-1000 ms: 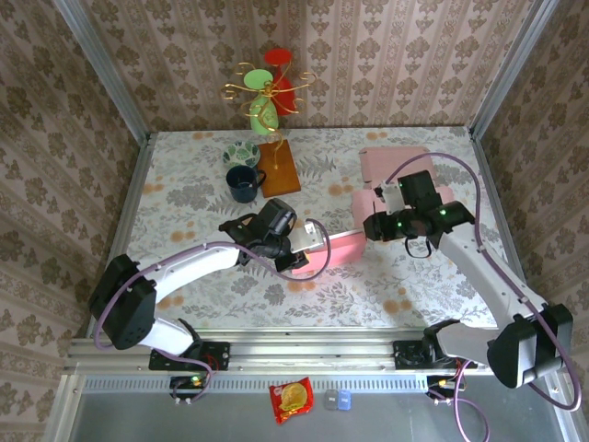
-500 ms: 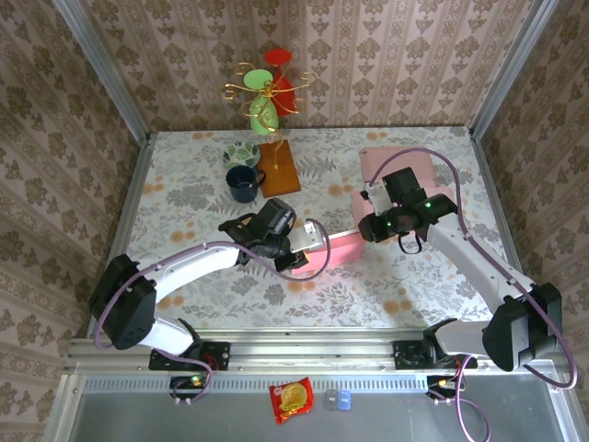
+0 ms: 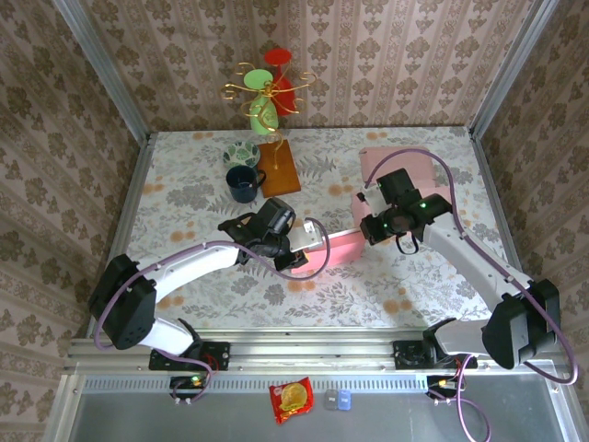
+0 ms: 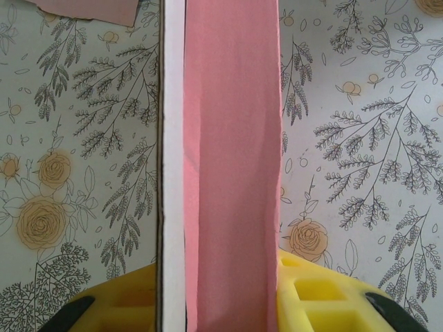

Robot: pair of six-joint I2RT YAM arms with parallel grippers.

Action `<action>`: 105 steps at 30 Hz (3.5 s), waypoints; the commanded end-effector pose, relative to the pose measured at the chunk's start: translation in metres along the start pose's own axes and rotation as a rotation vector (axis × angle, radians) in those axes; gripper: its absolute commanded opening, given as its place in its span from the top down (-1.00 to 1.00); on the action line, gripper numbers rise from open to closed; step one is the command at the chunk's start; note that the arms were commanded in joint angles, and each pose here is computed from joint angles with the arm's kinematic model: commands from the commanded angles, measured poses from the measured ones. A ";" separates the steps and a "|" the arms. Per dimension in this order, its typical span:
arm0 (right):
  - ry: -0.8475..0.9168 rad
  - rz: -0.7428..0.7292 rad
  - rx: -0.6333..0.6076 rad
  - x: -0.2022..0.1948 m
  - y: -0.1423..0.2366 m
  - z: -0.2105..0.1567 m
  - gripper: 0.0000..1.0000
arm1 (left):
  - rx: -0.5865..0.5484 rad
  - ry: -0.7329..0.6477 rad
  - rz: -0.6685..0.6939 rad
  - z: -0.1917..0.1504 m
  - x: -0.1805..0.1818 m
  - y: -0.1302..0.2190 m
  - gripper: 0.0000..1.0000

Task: Fold the paper box

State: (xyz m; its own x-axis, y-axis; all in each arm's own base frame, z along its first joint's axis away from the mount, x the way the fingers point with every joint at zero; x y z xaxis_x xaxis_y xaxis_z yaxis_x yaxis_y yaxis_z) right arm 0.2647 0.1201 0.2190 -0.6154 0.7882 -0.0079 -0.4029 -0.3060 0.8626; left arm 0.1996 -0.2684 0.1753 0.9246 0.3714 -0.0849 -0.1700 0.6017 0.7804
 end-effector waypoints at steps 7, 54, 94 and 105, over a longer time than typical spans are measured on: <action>0.029 -0.096 0.036 -0.001 0.001 0.005 1.00 | 0.019 -0.003 -0.007 0.002 0.001 0.005 0.57; -0.209 -0.223 -0.152 0.018 -0.008 -0.021 1.00 | -0.035 0.148 0.019 0.005 0.023 0.013 0.25; -0.270 -0.288 -0.096 0.031 -0.009 -0.005 1.00 | -0.089 0.606 -0.012 0.005 0.033 0.094 0.34; -0.267 -0.280 -0.084 0.031 -0.010 -0.003 1.00 | -0.021 0.580 0.011 0.010 0.040 0.078 0.37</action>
State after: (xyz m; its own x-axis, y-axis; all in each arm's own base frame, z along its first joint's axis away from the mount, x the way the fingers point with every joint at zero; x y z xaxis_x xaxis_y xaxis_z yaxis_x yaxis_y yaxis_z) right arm 0.2496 0.1480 0.2107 -0.2978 0.9514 -0.0779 -0.6138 -0.1283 0.7790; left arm 0.2271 -0.2102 0.2324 0.5556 0.7146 -0.4250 -0.1972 0.6098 0.7676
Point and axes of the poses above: each hand's point on the last joint's axis, 136 mm out from that joint toward the fingers, its own y axis back along the fingers, its own x axis along the line the jaws close on, z = x × y, the point moved 7 cm from there along y, back along the fingers, and after that the axes turned 14 degrees about y, right-handed, at the moved point
